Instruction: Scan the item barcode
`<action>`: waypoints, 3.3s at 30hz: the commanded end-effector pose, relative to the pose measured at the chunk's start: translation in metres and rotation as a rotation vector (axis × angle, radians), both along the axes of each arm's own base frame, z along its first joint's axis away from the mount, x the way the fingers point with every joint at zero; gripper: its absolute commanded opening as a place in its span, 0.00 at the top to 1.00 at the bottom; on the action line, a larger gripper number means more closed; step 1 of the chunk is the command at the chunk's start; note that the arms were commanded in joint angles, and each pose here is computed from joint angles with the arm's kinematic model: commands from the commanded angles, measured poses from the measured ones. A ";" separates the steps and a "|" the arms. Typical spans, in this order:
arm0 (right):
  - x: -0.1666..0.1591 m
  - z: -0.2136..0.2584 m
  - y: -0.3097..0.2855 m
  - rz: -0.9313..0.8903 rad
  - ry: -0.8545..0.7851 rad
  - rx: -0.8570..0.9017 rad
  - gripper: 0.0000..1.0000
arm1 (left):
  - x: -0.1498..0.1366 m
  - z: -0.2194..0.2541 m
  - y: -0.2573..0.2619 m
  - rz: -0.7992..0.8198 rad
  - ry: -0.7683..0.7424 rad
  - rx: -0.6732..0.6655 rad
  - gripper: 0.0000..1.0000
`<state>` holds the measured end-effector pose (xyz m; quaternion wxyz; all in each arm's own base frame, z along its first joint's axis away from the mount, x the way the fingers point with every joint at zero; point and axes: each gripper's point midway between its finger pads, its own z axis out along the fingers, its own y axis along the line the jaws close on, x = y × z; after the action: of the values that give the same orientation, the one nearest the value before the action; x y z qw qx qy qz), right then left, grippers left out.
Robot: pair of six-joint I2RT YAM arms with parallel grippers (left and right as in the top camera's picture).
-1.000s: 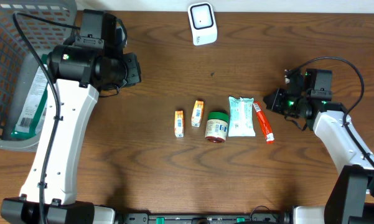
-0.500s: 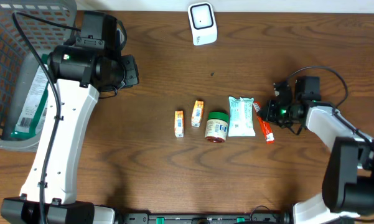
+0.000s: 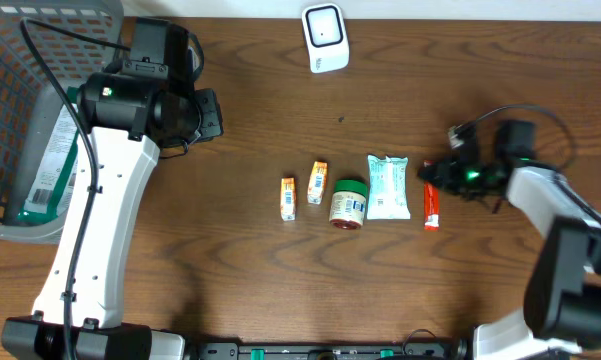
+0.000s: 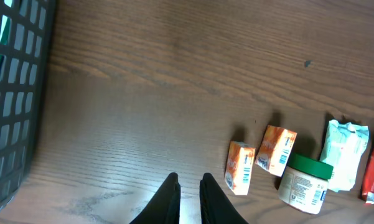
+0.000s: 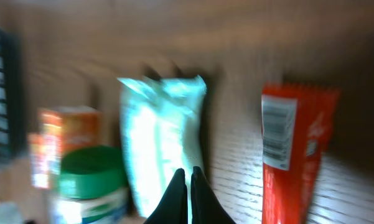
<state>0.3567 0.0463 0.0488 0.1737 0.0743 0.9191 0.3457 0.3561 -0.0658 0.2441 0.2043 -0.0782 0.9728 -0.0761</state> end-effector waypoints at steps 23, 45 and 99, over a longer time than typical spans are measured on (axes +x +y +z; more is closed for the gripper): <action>-0.035 0.026 0.003 0.302 -0.473 0.345 0.99 | -0.001 -0.005 0.003 -0.002 0.015 0.018 0.86; -0.030 -0.106 -0.021 0.053 0.038 0.215 0.94 | -0.003 -0.006 0.003 -0.002 0.022 0.020 0.86; -0.022 0.003 -0.067 -0.101 0.004 -0.262 0.93 | 0.026 0.045 0.050 0.147 -0.237 0.148 0.51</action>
<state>0.3430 -0.0107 0.0704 0.2298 0.0547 0.9359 0.2615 0.3841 -0.0313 0.2637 0.2849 -0.1083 0.9523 -0.0125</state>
